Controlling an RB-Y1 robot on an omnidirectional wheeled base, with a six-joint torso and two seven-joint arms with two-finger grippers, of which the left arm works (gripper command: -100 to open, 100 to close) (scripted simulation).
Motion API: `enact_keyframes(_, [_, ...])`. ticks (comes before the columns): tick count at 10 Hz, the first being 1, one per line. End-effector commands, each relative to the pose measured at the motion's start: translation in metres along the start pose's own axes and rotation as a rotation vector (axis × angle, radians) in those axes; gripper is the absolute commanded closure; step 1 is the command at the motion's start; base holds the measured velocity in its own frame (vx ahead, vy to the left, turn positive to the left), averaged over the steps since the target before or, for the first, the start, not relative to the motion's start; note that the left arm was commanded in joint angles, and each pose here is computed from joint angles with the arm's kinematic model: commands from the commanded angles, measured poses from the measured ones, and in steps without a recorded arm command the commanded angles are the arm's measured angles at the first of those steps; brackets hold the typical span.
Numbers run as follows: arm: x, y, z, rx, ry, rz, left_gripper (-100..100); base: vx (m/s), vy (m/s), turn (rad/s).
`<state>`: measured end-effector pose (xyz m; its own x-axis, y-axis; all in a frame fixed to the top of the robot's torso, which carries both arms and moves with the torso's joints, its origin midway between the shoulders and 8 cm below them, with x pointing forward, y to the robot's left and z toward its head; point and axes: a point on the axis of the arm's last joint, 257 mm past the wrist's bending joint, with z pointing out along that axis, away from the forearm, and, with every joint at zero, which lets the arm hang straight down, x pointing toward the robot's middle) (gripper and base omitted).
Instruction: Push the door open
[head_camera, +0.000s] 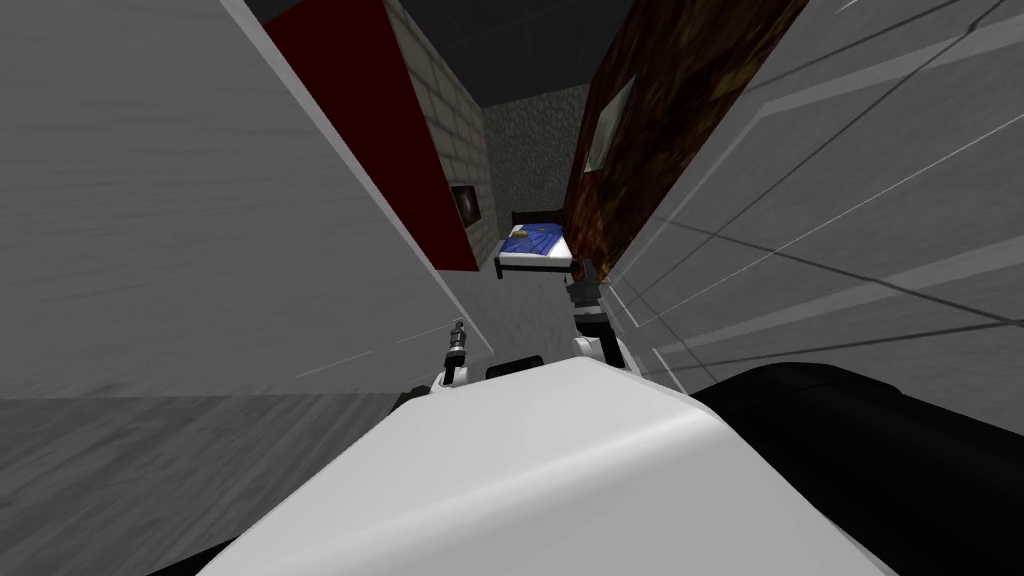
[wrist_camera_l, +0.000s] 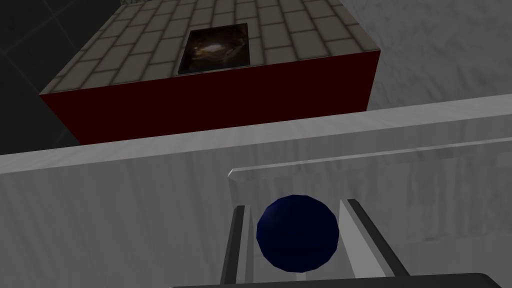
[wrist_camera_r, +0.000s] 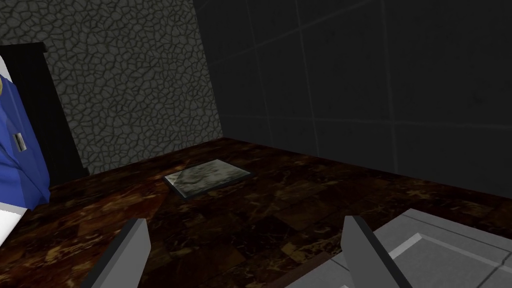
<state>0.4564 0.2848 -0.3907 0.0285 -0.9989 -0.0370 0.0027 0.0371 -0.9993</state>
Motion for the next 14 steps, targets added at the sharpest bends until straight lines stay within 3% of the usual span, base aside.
enact_keyframes(1, [-0.013,0.001,0.0022,0.003,-0.016,0.008,100,0.058,-0.017,-0.005])
enact_keyframes(2, [-0.013,0.001,0.0022,0.003,-0.016,0.008,100,0.009,-0.005,-0.003])
enact_keyframes(3, [-0.028,0.000,0.0017,0.003,-0.045,0.013,100,0.109,-0.035,0.068])
enact_keyframes(10, [-0.073,-0.001,-0.0025,0.002,-0.146,0.017,100,0.181,-0.043,0.075])
enact_keyframes(11, [-0.064,0.002,-0.0010,-0.004,-0.138,0.009,-100,-0.039,-0.069,0.060])
enact_keyframes(14, [-0.062,0.001,-0.0003,-0.004,-0.151,-0.004,-100,-0.194,-0.100,0.043])
